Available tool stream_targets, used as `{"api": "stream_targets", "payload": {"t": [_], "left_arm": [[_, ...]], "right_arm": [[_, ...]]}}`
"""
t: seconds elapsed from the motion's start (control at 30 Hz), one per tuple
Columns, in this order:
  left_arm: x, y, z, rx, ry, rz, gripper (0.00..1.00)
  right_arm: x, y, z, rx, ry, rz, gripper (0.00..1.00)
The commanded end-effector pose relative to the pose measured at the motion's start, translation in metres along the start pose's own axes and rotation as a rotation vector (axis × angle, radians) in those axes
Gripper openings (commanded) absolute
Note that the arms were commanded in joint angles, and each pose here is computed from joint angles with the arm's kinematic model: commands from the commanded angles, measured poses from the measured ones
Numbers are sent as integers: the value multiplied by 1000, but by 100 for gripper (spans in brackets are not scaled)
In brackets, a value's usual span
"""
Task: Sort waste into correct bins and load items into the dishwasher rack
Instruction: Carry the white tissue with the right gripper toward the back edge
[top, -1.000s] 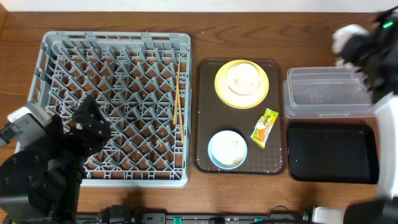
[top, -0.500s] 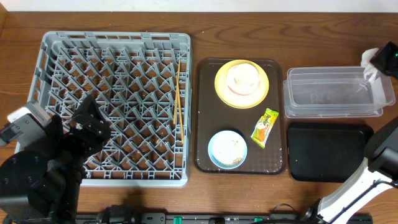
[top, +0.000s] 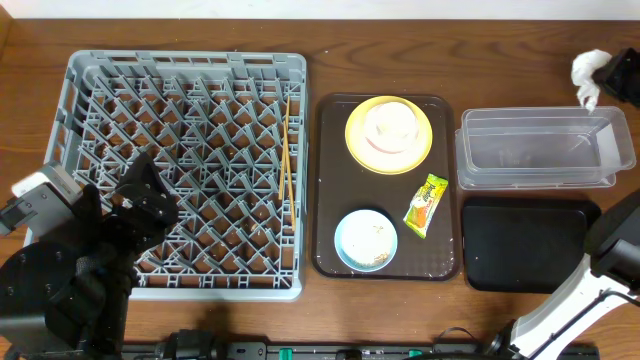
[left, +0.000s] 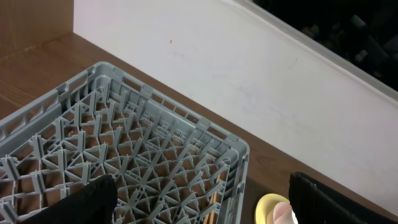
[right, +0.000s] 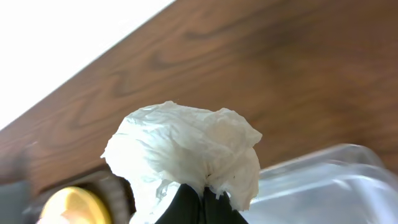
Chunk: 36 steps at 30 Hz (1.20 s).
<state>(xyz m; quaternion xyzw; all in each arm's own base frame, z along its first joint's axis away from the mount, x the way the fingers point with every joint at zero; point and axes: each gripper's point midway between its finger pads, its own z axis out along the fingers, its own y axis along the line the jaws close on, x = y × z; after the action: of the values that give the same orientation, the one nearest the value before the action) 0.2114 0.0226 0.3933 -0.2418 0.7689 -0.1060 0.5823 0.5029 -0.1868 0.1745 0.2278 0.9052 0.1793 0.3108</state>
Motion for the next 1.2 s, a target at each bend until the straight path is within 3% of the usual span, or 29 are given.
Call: {"api": "stream_targets", "payload": {"t": [0.0,0.27,0.57,0.93,1.17], "left_arm": [[-4,-2,-4,11,-10,3,89],[-4,-2,-4,11,-11,3,89],[-4,-2,-4,11,-11,3,89],[-4,-2,-4,11,-11,3,89],[-4,-2,-4,11,-11,3,89]], "right_arm": [[7,59,-2,-124,23,-85,1],[62,126,38,32,140,-300,1],[98,206,62,92,102,-437,1],[74,253,94,21,-93,-498,1],[38,229,197,84,-347,-566,1]]}}
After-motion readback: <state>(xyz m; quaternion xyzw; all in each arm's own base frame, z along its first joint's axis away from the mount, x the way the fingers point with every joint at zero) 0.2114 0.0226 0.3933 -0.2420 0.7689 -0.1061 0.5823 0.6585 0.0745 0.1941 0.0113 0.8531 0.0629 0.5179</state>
